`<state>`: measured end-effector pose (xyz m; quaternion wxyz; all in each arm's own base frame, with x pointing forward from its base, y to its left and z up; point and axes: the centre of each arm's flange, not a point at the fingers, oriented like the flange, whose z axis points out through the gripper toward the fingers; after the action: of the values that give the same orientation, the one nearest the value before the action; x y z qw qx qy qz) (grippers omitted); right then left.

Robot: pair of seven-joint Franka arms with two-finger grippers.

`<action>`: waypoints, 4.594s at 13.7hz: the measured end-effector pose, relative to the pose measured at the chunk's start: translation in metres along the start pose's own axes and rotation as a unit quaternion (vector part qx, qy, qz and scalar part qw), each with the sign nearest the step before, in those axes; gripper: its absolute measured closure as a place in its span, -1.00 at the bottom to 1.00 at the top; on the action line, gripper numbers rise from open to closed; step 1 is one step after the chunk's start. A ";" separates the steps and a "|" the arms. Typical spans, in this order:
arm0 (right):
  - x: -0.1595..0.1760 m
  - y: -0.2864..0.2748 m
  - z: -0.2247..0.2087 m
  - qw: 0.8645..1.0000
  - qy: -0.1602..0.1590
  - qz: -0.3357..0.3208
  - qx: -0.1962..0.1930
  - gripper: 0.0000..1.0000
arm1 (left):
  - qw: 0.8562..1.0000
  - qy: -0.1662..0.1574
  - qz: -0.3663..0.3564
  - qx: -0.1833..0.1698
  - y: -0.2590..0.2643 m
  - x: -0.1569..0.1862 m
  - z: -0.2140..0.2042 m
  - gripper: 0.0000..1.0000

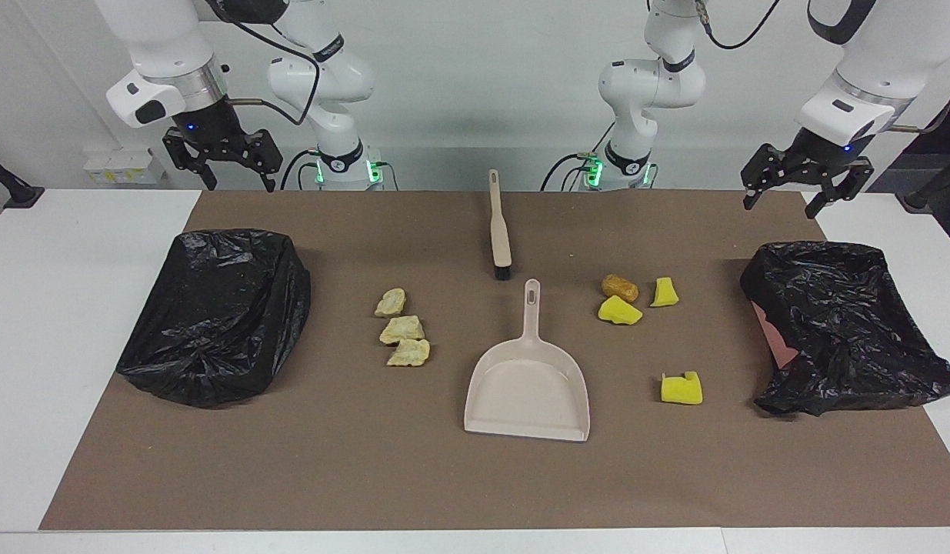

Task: Sweep and dump trash in bin

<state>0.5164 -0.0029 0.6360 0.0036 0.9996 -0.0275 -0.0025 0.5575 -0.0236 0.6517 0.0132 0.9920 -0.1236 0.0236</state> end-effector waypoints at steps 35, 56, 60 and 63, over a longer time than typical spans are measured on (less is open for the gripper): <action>-0.001 -0.006 0.000 1.000 0.000 -0.005 0.000 -1.00 | 0.997 -0.071 0.001 0.004 0.440 -0.239 0.308 -1.00; -0.001 -0.033 0.024 0.999 -0.009 -0.039 0.004 -1.00 | 0.991 -0.129 -0.004 0.018 0.351 -0.186 0.248 0.47; -0.010 -0.065 0.042 0.998 -0.032 -0.041 0.029 -1.00 | 0.992 -0.124 0.002 0.011 0.277 -0.163 0.204 0.47; -0.013 -0.132 0.056 0.999 -0.015 -0.020 0.032 -1.00 | 0.994 -0.112 0.002 0.021 0.226 -0.148 0.192 0.47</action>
<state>0.5102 0.1295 0.5787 -0.0292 0.9994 -0.0072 -0.0163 0.3673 -0.2126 0.4573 -0.0212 0.9882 -0.1255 -0.0848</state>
